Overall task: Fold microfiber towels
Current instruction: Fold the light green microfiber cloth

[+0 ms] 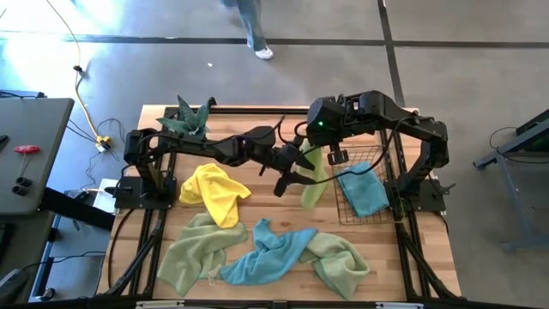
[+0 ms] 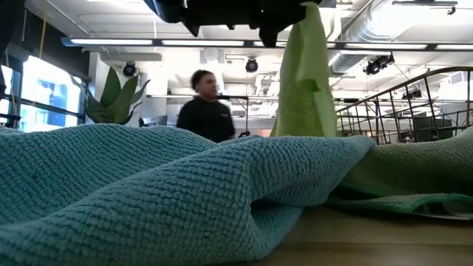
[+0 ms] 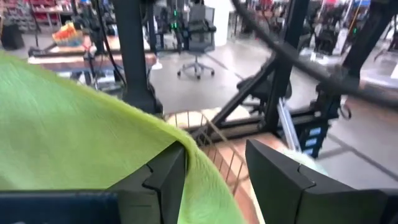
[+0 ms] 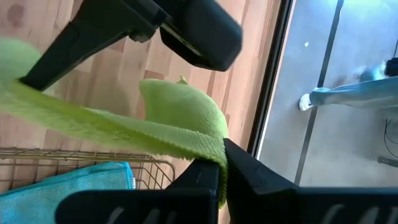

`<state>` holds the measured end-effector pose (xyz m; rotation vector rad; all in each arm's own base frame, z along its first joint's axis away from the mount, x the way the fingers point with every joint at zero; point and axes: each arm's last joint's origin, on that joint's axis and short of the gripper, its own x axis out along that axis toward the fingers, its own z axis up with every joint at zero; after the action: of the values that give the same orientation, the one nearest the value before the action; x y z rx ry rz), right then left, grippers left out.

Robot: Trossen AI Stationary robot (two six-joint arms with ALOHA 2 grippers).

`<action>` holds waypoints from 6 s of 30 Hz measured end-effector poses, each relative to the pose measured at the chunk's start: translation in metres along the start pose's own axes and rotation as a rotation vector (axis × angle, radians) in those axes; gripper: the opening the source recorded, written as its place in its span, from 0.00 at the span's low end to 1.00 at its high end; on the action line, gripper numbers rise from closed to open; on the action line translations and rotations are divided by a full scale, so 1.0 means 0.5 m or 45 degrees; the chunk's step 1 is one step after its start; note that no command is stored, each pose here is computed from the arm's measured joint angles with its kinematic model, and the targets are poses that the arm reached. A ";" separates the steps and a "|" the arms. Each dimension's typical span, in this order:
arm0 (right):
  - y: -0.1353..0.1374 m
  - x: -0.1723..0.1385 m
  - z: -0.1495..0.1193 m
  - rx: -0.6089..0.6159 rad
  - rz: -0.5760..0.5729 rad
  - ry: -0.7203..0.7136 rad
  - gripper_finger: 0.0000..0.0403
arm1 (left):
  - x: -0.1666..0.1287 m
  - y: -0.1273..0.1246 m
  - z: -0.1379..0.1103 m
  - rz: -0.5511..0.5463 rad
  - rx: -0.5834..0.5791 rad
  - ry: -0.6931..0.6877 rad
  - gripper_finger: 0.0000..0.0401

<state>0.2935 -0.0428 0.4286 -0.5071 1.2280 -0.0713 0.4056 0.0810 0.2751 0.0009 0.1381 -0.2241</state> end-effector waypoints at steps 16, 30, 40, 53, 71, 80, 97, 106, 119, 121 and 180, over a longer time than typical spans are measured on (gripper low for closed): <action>-0.005 0.000 0.010 0.020 -0.032 -0.062 0.00 | 0.009 -0.002 -0.024 0.002 -0.013 0.085 0.39; -0.005 0.000 0.010 0.022 -0.034 -0.065 0.00 | 0.044 0.010 -0.099 0.011 -0.182 0.211 0.39; -0.005 0.000 0.010 0.022 -0.033 -0.063 0.00 | 0.050 0.011 -0.132 0.078 -0.255 0.323 0.29; -0.005 0.000 0.009 0.249 -0.025 -0.062 0.00 | 0.023 0.006 -0.153 0.152 -0.551 0.571 0.01; -0.010 0.036 0.043 0.740 -0.023 -0.099 0.00 | -0.202 -0.059 0.046 0.810 -0.385 0.716 0.00; -0.059 0.057 0.050 0.712 -0.211 -0.170 0.00 | -0.275 -0.035 0.081 1.085 -0.172 0.741 0.00; -0.135 0.159 0.036 1.195 -0.042 -0.121 0.00 | -0.342 0.019 0.091 1.253 -0.043 0.827 0.00; -0.127 0.193 0.030 0.886 0.018 0.024 0.00 | -0.361 0.046 0.083 1.266 -0.041 0.875 0.00; -0.209 0.210 -0.023 0.635 -0.041 -0.030 0.00 | -0.365 0.115 0.067 1.202 0.368 1.077 0.00; -0.219 0.211 -0.030 0.627 -0.072 -0.025 0.00 | -0.359 0.126 0.062 1.198 0.416 1.095 0.00; 0.030 0.290 0.135 0.649 0.509 0.197 0.00 | -0.267 -0.067 -0.116 0.265 -0.103 1.356 0.00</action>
<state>0.4022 -0.0536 0.3108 0.1931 1.3820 -0.0808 0.2613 0.0788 0.2365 0.0544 1.2022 0.0117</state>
